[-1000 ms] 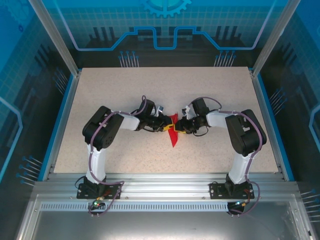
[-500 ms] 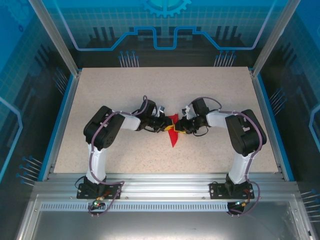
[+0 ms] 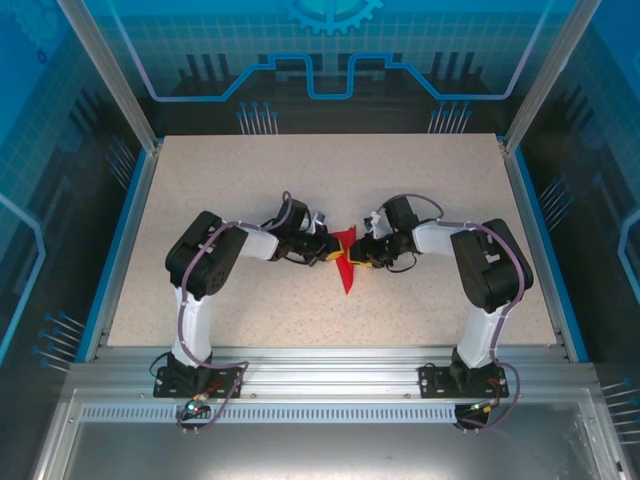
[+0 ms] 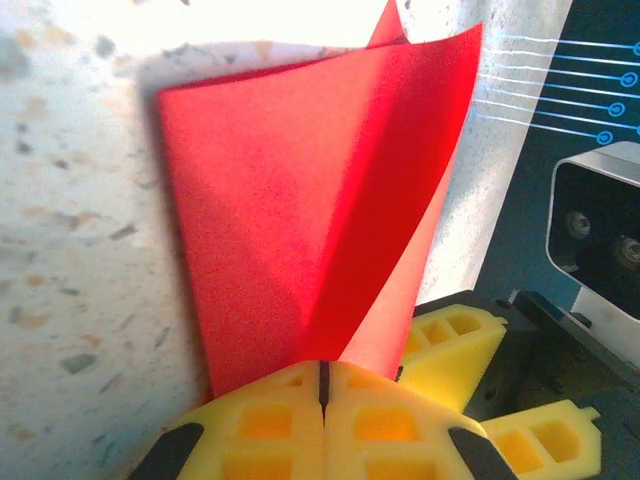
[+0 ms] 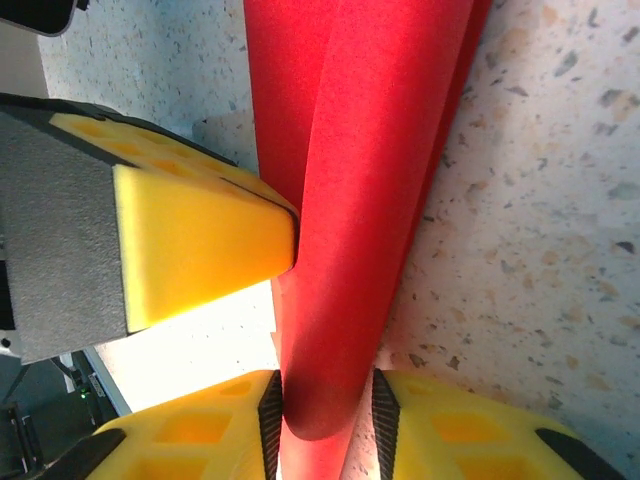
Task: Fold a paper plane with a square sheet of paper (fold left side to right side)
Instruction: Fold the wing for the fifth time at the center of the table.
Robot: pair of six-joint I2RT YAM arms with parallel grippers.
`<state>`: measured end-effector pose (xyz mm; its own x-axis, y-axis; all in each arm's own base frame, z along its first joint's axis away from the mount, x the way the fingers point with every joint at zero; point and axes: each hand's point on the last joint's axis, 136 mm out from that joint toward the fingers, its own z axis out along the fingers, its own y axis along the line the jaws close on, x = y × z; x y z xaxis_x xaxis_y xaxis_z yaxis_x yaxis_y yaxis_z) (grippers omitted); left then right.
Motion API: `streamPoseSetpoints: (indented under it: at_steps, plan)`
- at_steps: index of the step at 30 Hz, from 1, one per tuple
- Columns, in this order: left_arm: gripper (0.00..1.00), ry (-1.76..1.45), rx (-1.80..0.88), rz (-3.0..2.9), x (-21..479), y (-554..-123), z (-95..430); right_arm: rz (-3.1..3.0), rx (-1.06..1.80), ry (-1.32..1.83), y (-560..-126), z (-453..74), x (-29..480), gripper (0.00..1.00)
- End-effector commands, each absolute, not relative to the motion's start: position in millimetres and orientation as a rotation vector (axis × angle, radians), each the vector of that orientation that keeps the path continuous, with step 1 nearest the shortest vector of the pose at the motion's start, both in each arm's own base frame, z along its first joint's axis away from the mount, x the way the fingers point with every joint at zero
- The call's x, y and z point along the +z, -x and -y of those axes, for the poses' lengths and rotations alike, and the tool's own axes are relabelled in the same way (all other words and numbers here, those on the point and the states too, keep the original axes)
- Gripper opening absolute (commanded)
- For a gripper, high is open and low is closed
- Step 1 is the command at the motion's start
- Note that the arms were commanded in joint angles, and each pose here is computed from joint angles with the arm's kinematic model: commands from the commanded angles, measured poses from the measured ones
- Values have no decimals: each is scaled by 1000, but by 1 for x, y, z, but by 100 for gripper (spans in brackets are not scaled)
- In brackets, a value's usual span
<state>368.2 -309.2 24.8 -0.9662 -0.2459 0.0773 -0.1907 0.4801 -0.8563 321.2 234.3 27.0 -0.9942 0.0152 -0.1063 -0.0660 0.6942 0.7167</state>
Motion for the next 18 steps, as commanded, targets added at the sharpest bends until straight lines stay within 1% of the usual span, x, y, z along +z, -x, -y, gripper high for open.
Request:
streamPoseSetpoints:
  at_steps: [1,5,9,15,18]
  plan:
    - [0,362,-1504,-2641,32,-369,299,-2762,1188,56,-321,-229,39,36]
    - [0,363,-1486,-2648,31,-370,293,-2740,1190,55,-322,-224,48,42]
    - [0,360,-1476,-2652,30,-372,289,-2732,1183,34,-325,-216,51,41]
    - [0,358,-1466,-2662,28,-375,287,-2720,1185,-1,-336,-210,56,30]
    - [0,356,-1462,-2667,26,-376,287,-2745,1166,-24,-338,-209,51,23]
